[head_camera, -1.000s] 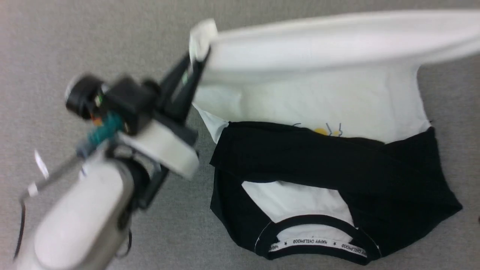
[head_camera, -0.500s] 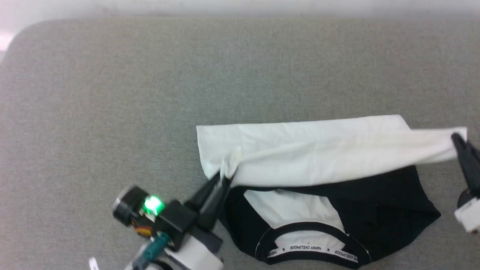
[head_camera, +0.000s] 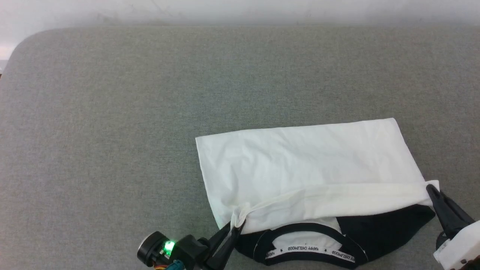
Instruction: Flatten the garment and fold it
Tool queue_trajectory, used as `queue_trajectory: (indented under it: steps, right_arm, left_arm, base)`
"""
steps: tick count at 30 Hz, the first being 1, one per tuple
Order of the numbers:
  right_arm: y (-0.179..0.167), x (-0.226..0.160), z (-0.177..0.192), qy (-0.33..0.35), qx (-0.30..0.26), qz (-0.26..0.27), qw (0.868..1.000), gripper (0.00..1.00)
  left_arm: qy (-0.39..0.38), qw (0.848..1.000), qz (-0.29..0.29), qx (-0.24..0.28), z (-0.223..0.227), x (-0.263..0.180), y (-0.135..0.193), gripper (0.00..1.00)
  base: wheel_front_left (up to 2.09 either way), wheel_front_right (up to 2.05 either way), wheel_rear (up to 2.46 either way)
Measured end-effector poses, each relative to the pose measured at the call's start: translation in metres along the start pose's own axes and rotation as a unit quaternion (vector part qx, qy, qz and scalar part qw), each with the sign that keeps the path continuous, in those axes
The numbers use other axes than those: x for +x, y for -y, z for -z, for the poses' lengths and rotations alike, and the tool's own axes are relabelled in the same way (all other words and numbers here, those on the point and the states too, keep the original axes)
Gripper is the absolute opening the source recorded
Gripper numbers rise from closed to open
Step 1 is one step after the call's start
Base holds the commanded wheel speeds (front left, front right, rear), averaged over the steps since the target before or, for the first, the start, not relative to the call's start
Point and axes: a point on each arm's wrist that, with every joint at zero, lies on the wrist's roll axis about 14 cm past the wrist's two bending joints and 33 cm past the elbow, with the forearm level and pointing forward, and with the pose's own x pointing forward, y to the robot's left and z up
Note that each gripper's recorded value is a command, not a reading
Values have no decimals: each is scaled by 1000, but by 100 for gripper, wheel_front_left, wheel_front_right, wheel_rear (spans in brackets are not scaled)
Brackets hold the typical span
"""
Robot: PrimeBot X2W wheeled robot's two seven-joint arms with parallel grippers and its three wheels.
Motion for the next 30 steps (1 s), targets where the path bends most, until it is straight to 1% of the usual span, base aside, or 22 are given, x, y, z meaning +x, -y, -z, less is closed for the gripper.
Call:
queue_trajectory:
  steps: [5,8,9,15,16,17,18,19,20,21,22,23,27,30]
  right_arm:
    - [8,0,11,-16,-4,8,1000,0]
    - [13,-3,15,-25,-6,12,1000,0]
    - [17,-6,19,-31,-6,16,999,0]
    - [18,-13,35,-53,-6,15,998,0]
    - [17,-14,38,-58,-6,14,998,0]
    - [17,-15,41,-62,-6,13,998,1]
    - [17,-16,43,-66,-7,12,998,12]
    - [17,-17,45,-70,-8,12,997,20]
    - [17,-18,47,-72,-8,12,997,45]
    - [17,-18,48,-73,-8,12,997,100]
    - [16,-18,48,-73,-8,11,997,100]
    - [16,-18,48,-73,-8,10,997,100]
    - [14,-20,47,-70,-8,7,997,100]
    - [15,-21,45,-65,-8,8,998,100]
  left_arm:
    - [-33,999,4,-20,22,0,-2,0]
    - [-42,999,6,-30,27,0,-3,0]
    - [-45,998,9,-41,28,-1,0,0]
    - [-59,996,4,-68,37,-12,4,0]
    - [-62,996,2,-70,38,-14,5,3]
    - [-63,995,1,-72,39,-16,5,9]
    - [-66,995,-1,-73,41,-17,5,24]
    - [-67,995,-2,-73,42,-18,5,38]
    - [-68,995,-3,-74,42,-20,5,50]
    - [-70,995,-4,-76,43,-21,5,75]
    - [-70,995,-5,-77,43,-22,5,89]
    - [-70,995,-6,-78,43,-22,5,100]
    - [-72,994,-12,-79,43,-25,5,100]
    - [-74,993,-17,-90,45,-29,6,100]
  base:
    - [0,0,0]
    - [0,0,0]
    - [0,0,0]
    - [0,0,0]
    - [0,0,0]
    - [0,0,0]
    - [0,0,0]
    - [0,0,0]
    - [0,0,0]
    - [0,0,0]
    - [0,0,0]
    - [0,0,0]
    - [0,0,0]
    - [0,0,0]
